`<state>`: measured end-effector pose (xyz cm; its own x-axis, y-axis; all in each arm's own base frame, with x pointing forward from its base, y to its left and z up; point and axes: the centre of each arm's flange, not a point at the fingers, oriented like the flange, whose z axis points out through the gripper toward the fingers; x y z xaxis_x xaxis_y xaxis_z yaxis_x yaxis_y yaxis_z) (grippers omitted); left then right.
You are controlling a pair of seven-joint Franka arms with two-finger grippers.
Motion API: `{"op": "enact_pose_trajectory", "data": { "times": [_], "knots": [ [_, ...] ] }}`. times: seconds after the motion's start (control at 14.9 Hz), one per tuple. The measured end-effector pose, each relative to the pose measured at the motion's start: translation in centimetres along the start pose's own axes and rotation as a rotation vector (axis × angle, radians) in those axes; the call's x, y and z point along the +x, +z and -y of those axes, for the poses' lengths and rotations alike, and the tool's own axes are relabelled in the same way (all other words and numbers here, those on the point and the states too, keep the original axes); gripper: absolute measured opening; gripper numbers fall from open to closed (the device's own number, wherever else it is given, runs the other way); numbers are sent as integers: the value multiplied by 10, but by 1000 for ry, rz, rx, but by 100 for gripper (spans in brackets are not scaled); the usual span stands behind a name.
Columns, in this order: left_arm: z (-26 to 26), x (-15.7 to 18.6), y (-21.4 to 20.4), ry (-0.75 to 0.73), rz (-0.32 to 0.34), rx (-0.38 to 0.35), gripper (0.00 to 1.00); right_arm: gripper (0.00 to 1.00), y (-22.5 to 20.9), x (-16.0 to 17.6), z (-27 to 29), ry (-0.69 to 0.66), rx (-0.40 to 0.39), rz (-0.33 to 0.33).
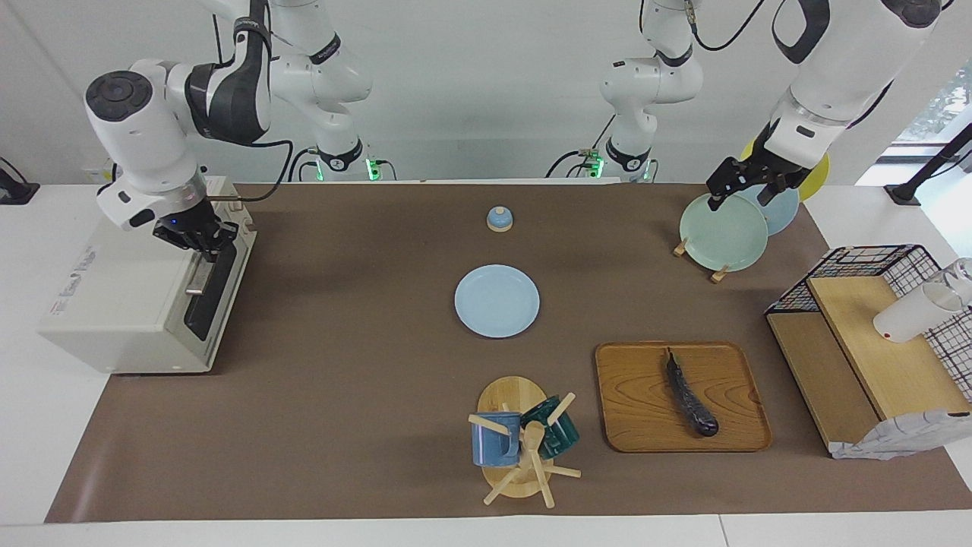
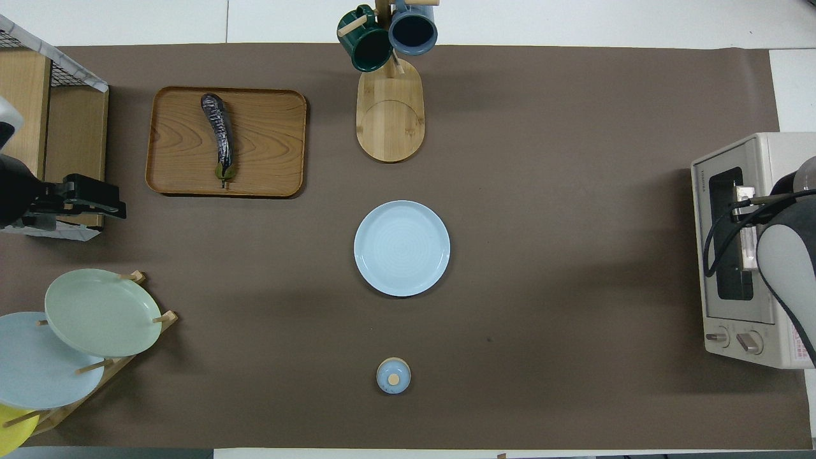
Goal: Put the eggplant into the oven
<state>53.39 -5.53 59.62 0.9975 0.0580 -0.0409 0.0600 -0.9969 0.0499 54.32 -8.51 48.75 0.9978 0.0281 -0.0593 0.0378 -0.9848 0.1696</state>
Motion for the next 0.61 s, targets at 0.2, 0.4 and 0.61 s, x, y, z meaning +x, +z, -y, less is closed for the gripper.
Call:
{"op": "enact_pose_trajectory", "data": {
  "times": [0.2, 0.4, 0.61],
  "knots": [
    [-11, 7, 36, 18, -47, -5, 100, 1, 11, -2, -1, -15, -31, 16],
    [-12, 18, 73, 18, -64, -9, 100, 1, 20, -4, 0, -17, -31, 14],
    [-27, 48, 128, 34, -79, -19, 100, 1, 21, -5, 0, -18, -30, 6]
  ]
}}
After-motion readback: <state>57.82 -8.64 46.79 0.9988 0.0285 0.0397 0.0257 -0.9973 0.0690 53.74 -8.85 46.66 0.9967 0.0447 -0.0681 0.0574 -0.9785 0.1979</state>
